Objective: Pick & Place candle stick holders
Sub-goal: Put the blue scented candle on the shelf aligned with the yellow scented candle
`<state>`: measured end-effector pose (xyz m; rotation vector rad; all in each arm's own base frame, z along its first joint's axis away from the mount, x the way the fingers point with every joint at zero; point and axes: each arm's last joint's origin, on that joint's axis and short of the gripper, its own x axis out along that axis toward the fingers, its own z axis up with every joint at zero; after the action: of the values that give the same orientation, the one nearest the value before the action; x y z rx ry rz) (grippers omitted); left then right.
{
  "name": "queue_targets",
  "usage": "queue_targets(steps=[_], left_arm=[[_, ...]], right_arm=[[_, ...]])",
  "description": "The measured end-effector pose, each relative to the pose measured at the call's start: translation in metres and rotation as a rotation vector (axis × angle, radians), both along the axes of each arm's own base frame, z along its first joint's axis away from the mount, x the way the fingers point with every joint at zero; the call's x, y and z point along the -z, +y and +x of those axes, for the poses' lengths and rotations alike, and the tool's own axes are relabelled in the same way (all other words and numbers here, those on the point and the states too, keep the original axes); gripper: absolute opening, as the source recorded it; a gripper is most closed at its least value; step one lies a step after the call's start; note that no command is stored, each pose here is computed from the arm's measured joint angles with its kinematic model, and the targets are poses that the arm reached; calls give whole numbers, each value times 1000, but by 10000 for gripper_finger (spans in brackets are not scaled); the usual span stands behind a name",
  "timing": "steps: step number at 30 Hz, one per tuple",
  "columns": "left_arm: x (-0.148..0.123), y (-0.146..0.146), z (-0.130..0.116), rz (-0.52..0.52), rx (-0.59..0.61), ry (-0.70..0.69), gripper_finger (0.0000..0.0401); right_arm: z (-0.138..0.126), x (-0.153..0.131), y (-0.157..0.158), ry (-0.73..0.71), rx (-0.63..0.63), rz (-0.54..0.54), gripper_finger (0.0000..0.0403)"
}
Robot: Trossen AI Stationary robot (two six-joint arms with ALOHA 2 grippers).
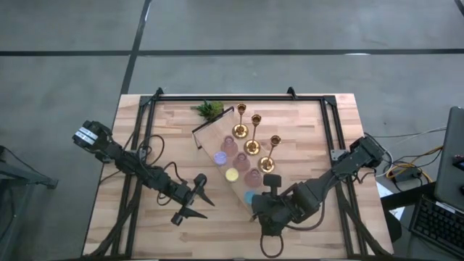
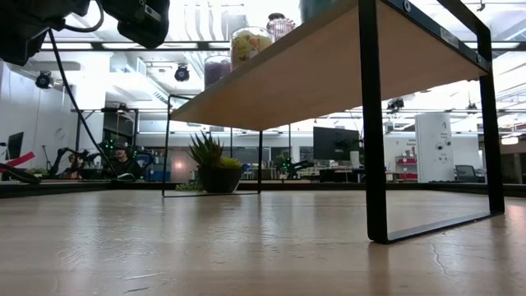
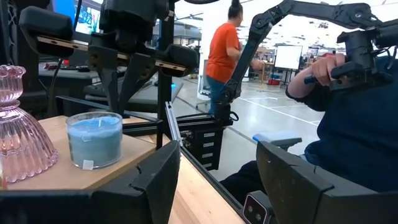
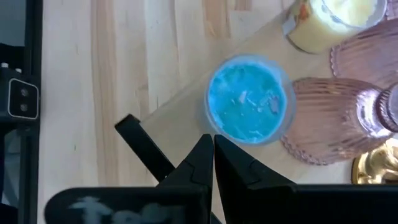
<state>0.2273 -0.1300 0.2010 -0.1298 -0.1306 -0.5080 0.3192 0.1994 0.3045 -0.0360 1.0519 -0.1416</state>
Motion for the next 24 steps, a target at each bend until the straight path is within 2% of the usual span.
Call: queue_targets(steps=[8,18,24], left_arm=[[0,0,0,0,0,2,218],[0,0,0,0,0,4,218],[0,0,0,-14,3,12,218]], right_arm=[[5,2,-3,-11,10,1,8],[7,1,-6,-36,10,-54,8],[-8,-12,6,-105,-20,-66,8]])
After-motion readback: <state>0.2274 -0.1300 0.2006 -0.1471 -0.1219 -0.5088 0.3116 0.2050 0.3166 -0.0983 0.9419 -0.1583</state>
